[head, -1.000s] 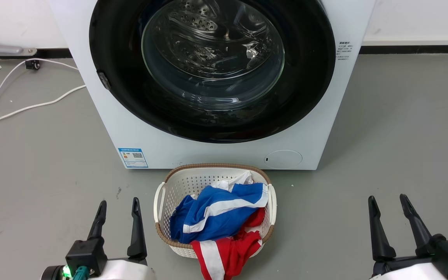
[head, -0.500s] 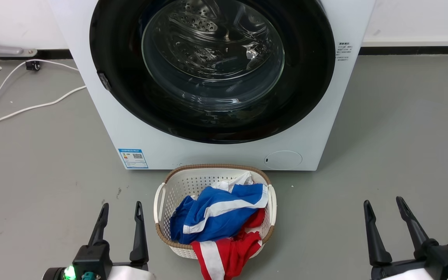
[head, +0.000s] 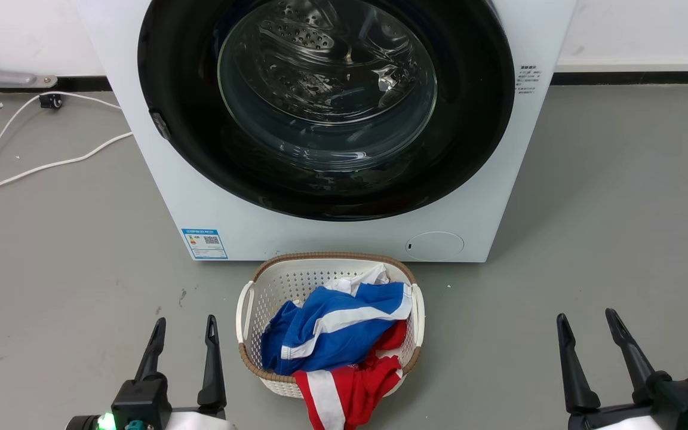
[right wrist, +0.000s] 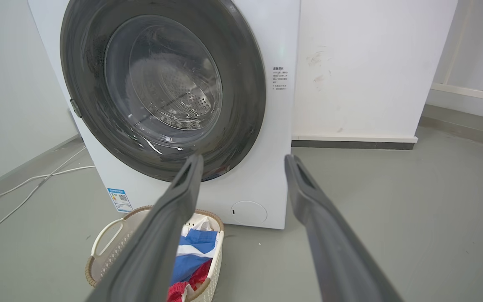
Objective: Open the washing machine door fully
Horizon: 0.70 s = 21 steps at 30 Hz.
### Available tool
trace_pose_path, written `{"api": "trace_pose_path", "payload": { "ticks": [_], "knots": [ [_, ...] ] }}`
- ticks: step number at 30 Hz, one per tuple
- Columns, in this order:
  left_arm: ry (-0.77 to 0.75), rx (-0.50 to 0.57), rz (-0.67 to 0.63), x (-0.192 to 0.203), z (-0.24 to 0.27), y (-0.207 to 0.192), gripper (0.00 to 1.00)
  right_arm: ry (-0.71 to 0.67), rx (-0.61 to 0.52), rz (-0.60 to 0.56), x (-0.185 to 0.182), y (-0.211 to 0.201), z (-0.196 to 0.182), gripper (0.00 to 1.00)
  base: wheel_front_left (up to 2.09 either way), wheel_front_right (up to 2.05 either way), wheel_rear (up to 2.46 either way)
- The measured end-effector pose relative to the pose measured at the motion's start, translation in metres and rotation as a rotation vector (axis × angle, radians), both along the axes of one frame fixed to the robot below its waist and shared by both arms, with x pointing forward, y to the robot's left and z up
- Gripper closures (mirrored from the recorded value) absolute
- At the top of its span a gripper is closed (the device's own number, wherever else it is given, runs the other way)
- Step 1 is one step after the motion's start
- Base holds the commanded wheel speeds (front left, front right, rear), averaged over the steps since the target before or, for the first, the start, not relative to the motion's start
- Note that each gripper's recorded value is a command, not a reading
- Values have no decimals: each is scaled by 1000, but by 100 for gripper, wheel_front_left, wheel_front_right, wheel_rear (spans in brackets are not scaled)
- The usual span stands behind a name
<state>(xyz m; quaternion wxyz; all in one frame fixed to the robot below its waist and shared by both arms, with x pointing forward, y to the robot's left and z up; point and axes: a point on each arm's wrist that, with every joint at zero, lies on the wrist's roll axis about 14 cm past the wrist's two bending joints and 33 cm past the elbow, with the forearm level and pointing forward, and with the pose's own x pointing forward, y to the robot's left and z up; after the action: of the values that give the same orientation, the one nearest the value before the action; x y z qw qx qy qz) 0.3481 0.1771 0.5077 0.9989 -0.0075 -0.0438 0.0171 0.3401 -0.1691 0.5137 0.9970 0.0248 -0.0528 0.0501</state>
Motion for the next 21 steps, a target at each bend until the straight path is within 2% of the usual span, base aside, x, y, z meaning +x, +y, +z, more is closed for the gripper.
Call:
{"api": "trace_pose_path", "payload": {
  "ticks": [3, 4, 5, 8, 9, 21],
  "knots": [
    [1, 2, 1, 0, 0, 0, 0, 7, 0, -1, 0, 0, -2, 0, 0, 0, 0],
    [2, 2, 1, 0, -1, 1, 0, 8, 0, -2, -1, -1, -3, 53, 0, 0, 0],
    [2, 1, 1, 0, -1, 1, 0, 8, 0, -2, -1, -1, -3, 100, 0, 0, 0],
    [4, 3, 1, 0, -1, 1, 0, 13, 5, 3, -1, 1, -4, 100, 0, 0, 0],
    [4, 3, 1, 0, -1, 1, 0, 14, 51, -8, -1, -1, -4, 100, 0, 0, 0],
    [11, -8, 0, 0, -4, 1, 0, 36, 1029, -123, 0, -18, -13, 100, 0, 0, 0]
  ]
}}
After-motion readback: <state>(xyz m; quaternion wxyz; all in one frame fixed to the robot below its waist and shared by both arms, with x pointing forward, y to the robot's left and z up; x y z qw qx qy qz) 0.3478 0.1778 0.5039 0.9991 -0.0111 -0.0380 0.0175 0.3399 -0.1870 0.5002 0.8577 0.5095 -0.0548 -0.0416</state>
